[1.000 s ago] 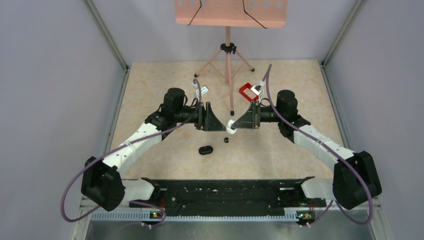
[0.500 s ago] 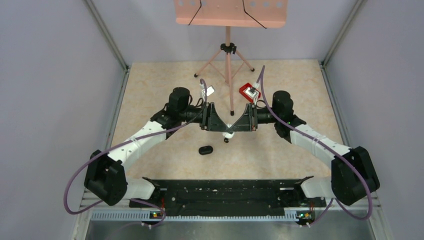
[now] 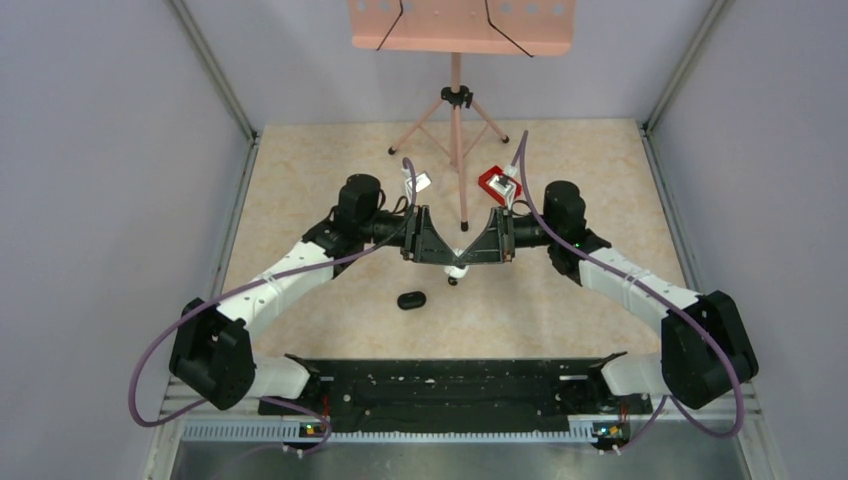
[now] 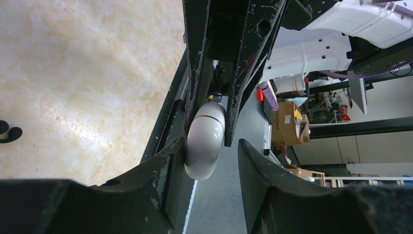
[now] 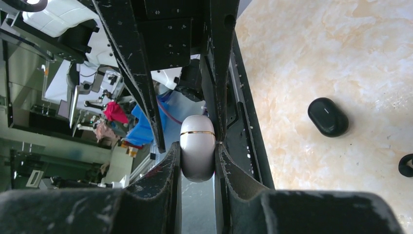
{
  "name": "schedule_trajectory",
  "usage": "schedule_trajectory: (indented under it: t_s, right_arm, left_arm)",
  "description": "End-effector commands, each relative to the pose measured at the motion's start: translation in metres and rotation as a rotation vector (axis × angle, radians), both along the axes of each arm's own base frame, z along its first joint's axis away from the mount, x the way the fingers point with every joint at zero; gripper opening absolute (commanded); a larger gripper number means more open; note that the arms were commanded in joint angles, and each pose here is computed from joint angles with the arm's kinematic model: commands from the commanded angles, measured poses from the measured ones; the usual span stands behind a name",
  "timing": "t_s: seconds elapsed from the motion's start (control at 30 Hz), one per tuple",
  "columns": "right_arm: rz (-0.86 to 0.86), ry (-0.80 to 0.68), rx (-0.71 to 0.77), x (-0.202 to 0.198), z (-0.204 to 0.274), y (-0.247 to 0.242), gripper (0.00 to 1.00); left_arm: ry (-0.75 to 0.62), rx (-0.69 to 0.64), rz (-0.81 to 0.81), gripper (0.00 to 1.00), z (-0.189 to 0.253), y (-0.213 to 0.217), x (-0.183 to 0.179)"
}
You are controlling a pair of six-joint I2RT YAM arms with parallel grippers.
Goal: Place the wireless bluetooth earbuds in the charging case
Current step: Pass from the right arm to the left
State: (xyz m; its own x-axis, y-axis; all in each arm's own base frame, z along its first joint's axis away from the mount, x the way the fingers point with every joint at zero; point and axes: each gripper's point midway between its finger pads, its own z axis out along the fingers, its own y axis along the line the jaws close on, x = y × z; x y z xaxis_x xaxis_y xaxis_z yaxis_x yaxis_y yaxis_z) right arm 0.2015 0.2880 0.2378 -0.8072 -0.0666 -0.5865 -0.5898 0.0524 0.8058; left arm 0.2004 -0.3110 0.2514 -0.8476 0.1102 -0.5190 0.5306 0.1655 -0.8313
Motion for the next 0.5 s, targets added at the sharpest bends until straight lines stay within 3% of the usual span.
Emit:
schedule_trajectory:
  t_s: [0.0,0.2,0.4,0.47]
  right_arm:
    - [0.021,-0.083,0.039,0.0026,0.0186,0.0061,0.00]
    - [0.024,-0.087,0.041,0.0022,0.0213,0.0061,0.00]
    - [0.022,-0.085,0.035,0.0021,0.0203,0.0055,0.00]
    - [0.020,-0.081,0.034,0.0019,0.0198,0.0054,0.00]
  left_arm:
    - [-0.065,-0.046,-0.058,0.48,0.0135,0.0004,-0.0091]
    - [-0.058,-0.035,-0.060,0.54,0.0065,0.0053,-0.0114]
    - [-0.052,-0.047,-0.054,0.48,0.0053,0.0066,-0.0121]
    - [-0.053,-0.055,-0.047,0.40,0.0065,0.0064,-0.0119]
